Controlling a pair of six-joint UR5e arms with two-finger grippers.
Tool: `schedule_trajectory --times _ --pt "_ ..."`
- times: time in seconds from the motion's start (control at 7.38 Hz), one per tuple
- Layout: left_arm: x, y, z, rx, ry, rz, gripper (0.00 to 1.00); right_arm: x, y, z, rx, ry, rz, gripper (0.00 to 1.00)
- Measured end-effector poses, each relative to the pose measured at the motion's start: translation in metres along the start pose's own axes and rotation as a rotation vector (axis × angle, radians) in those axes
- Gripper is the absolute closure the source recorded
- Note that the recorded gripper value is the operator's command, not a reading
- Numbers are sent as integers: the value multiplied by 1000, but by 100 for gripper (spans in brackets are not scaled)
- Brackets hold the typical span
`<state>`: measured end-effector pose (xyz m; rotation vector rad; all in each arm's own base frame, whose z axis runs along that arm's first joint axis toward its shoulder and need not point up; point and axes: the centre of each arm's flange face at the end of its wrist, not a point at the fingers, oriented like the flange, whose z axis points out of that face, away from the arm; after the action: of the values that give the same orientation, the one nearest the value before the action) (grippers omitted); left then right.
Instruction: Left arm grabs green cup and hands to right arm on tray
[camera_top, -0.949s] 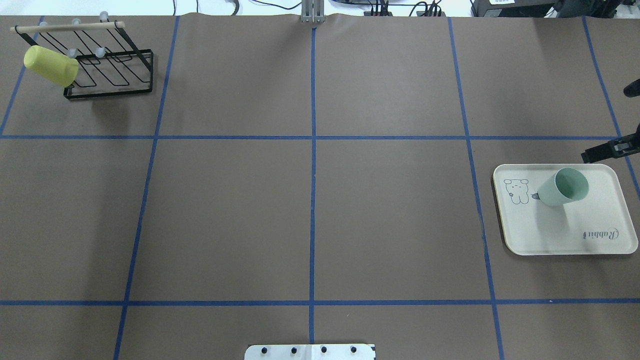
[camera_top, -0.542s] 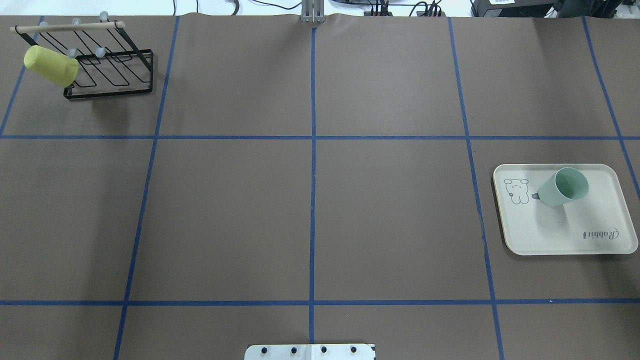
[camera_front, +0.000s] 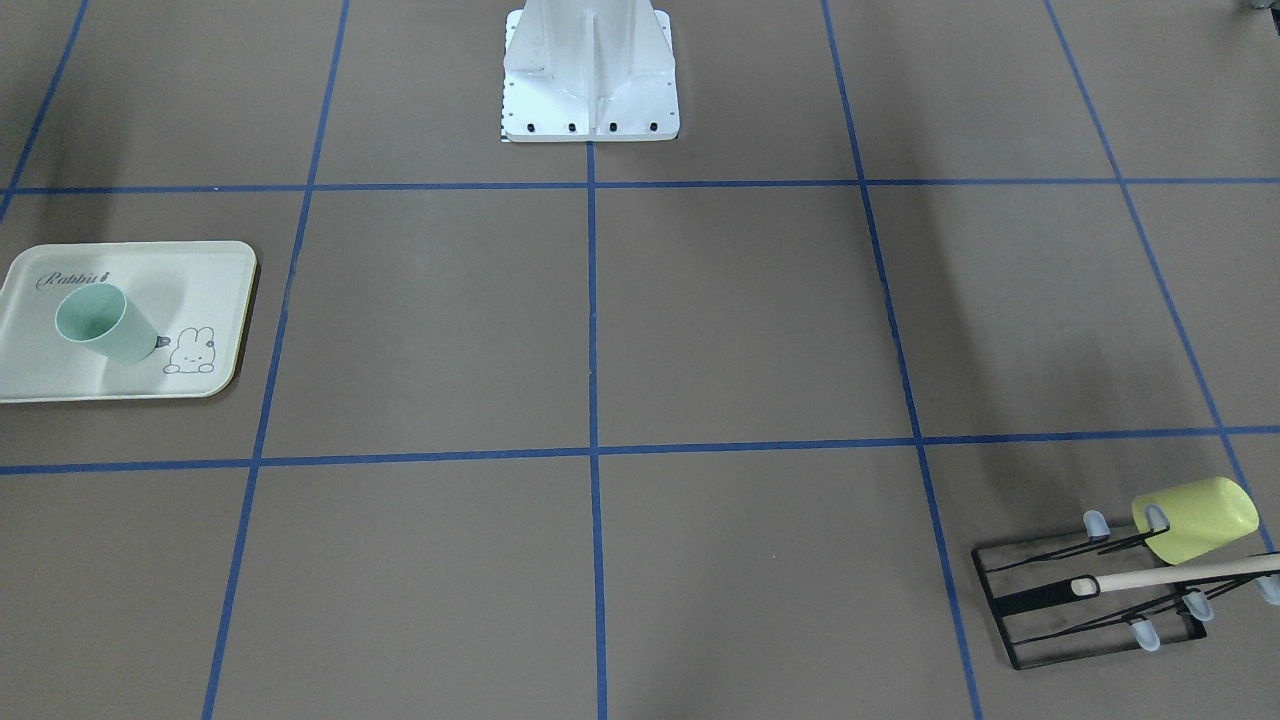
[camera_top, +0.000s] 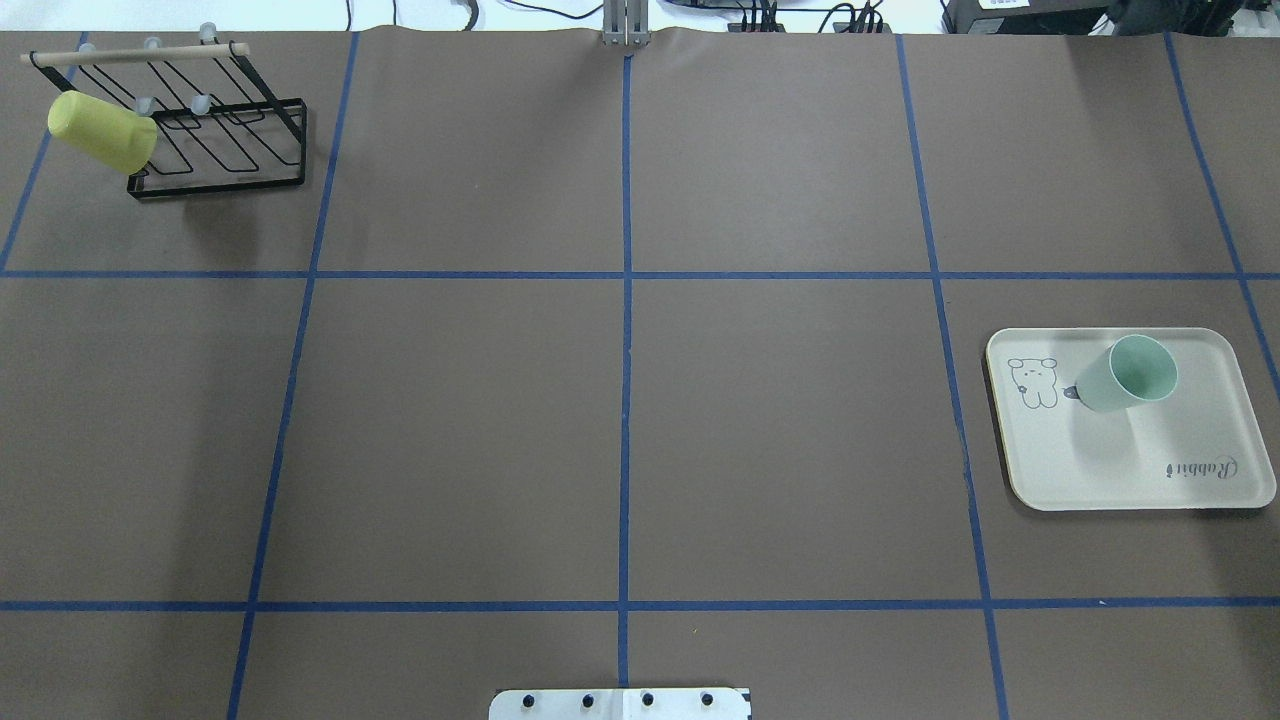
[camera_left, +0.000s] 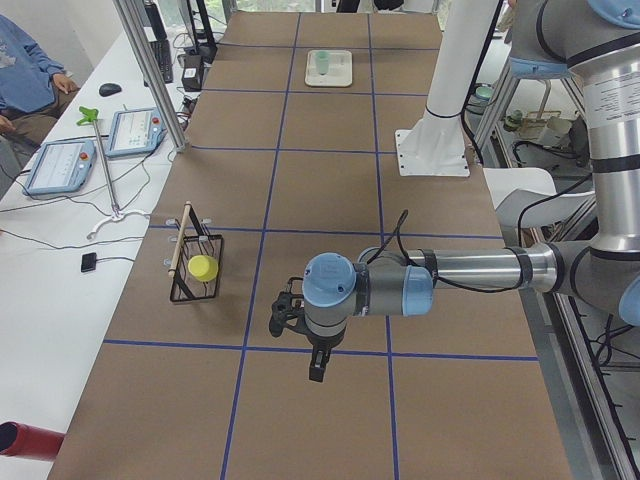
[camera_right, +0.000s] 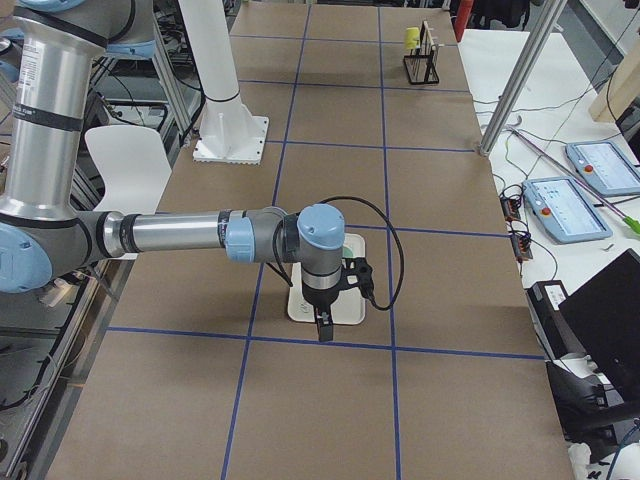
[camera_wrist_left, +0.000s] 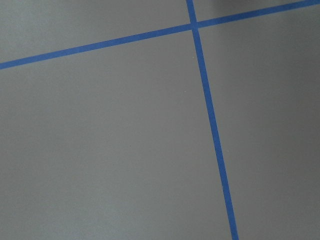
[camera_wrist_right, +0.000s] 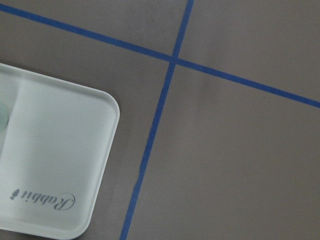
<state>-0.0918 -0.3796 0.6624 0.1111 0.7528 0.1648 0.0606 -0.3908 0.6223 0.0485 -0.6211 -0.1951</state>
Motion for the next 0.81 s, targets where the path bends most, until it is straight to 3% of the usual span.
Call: schedule_trajectory --times 0.27,0.81 --pt "-1 0 1 -2 1 -1 0 8 11 10 -47 -7 35 0" --pt "0 -1 0 1 -1 4 0 12 12 16 -61 -6 42 0"
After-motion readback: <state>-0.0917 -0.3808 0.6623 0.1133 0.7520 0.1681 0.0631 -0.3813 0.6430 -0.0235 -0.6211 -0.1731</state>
